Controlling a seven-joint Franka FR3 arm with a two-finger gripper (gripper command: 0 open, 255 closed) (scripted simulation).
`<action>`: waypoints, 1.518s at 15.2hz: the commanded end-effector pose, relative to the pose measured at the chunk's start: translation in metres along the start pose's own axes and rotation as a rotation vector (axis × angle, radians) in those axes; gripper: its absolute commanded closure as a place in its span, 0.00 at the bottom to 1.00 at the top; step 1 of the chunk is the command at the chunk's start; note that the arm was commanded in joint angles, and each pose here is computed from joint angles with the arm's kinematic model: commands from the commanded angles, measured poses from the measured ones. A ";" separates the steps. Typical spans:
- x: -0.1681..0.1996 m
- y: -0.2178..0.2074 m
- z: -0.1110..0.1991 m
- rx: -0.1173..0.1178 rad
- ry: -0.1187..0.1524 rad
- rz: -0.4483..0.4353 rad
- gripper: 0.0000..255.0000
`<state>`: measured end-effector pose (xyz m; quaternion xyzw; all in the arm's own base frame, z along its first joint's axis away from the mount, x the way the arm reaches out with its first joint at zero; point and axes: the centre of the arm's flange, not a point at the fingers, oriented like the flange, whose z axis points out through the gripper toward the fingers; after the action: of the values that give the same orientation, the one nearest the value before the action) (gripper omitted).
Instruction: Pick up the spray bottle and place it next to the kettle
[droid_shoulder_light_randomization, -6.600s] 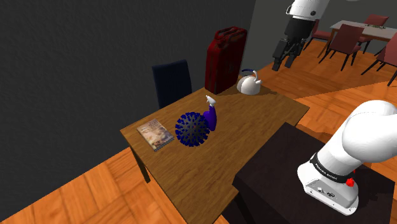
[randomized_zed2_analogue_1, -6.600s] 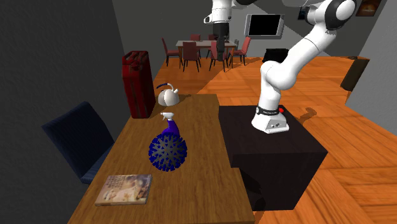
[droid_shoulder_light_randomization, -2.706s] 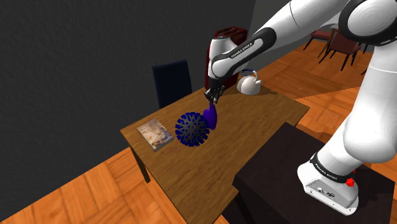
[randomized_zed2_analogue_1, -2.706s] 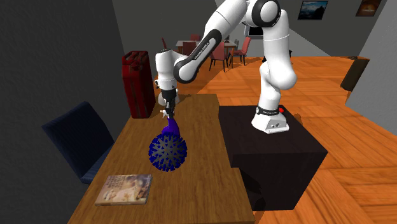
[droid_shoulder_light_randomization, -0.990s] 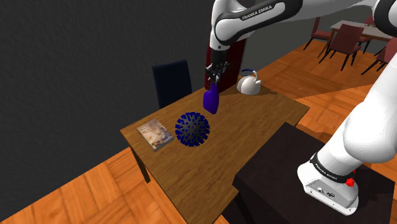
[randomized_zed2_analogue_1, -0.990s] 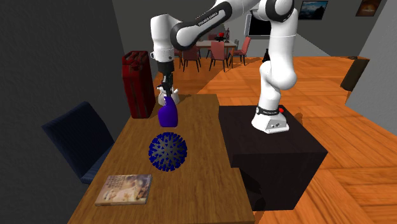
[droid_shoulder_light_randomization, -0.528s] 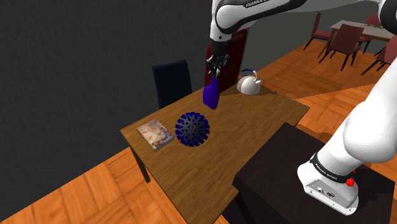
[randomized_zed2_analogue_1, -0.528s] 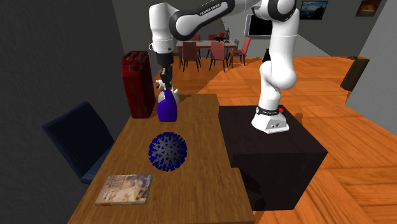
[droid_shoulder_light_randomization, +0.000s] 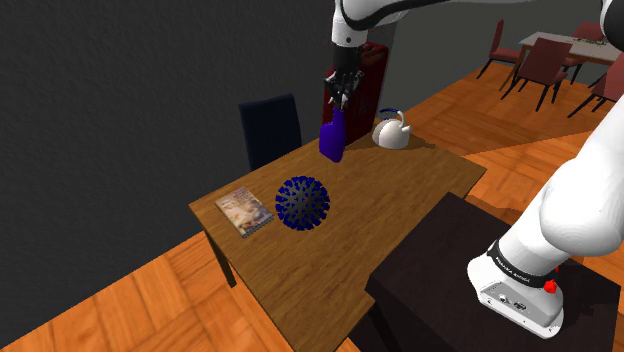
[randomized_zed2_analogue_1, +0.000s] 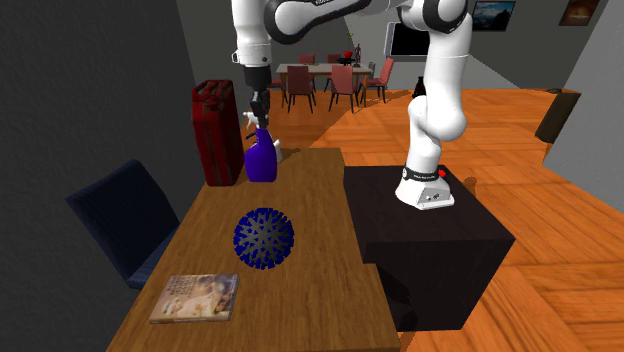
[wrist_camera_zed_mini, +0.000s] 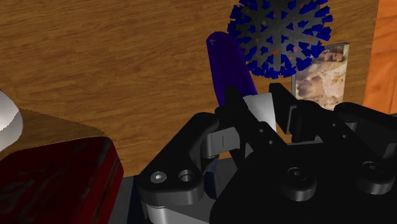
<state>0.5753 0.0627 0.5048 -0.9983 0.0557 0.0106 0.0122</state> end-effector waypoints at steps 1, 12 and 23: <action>0.000 0.000 -0.010 0.000 0.000 0.000 1.00; -0.001 -0.002 -0.068 0.000 0.000 0.000 1.00; -0.003 0.103 -0.073 0.000 0.000 0.000 1.00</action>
<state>0.5642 -0.0242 0.5747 -0.9983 0.0561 0.0110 0.0120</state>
